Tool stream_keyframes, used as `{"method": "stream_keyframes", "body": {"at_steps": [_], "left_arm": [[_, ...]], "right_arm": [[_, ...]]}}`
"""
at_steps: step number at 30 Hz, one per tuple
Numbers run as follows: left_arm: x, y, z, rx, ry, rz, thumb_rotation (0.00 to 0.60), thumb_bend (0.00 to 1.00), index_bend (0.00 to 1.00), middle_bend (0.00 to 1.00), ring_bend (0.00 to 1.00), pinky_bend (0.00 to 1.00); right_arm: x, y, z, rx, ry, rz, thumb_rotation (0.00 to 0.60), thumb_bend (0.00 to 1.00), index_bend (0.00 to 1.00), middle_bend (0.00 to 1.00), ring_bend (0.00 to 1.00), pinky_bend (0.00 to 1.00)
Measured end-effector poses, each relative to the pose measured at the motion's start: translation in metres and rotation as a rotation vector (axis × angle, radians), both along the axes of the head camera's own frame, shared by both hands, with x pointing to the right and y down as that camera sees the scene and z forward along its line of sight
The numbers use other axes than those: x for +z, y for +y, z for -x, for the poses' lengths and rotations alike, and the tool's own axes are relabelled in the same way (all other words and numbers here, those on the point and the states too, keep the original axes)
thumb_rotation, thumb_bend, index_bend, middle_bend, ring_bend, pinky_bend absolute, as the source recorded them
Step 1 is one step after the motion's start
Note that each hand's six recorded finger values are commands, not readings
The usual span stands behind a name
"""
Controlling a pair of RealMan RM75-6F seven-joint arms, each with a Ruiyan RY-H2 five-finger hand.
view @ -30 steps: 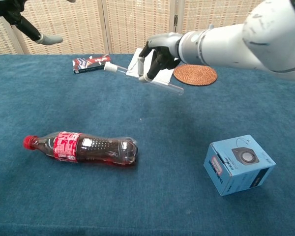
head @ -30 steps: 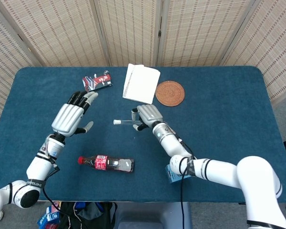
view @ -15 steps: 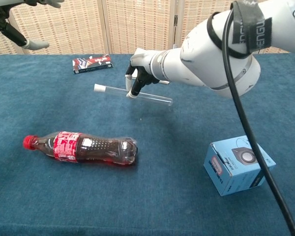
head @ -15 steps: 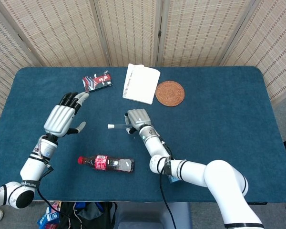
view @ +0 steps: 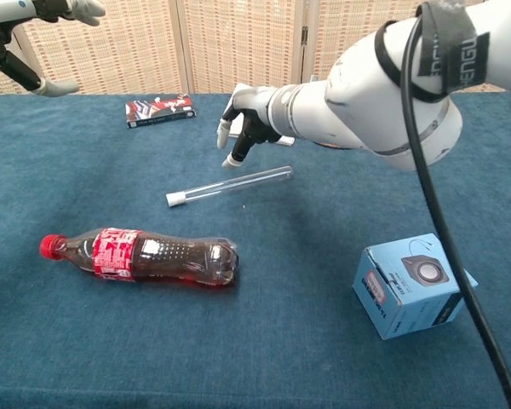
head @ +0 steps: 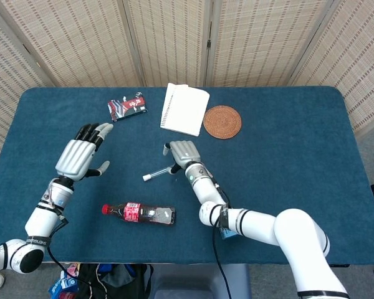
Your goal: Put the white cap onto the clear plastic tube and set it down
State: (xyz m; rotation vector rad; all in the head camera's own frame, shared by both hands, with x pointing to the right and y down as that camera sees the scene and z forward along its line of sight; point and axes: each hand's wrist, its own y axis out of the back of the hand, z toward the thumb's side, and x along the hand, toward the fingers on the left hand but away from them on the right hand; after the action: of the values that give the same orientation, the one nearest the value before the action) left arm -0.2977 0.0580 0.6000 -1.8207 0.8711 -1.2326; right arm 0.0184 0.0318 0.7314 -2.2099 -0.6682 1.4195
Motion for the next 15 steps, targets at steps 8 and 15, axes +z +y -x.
{"method": "stream_keyframes", "body": {"at_steps": [8,15], "left_arm": [[0.011,-0.001,0.032,-0.091,-0.015,0.015,0.600,0.32,0.12,0.00,0.00,0.00],[0.020,0.007,0.080,-0.194,-0.052,0.022,0.600,0.32,0.27,0.05,0.07,0.00]], "right_arm": [[-0.029,-0.014,-0.057,0.071,-0.044,-0.063,0.600,0.38,0.42,0.88,0.92,1.00],[-0.070,-0.014,-0.140,0.119,-0.044,-0.189,0.600,0.44,0.53,0.80,0.81,1.00]]}}
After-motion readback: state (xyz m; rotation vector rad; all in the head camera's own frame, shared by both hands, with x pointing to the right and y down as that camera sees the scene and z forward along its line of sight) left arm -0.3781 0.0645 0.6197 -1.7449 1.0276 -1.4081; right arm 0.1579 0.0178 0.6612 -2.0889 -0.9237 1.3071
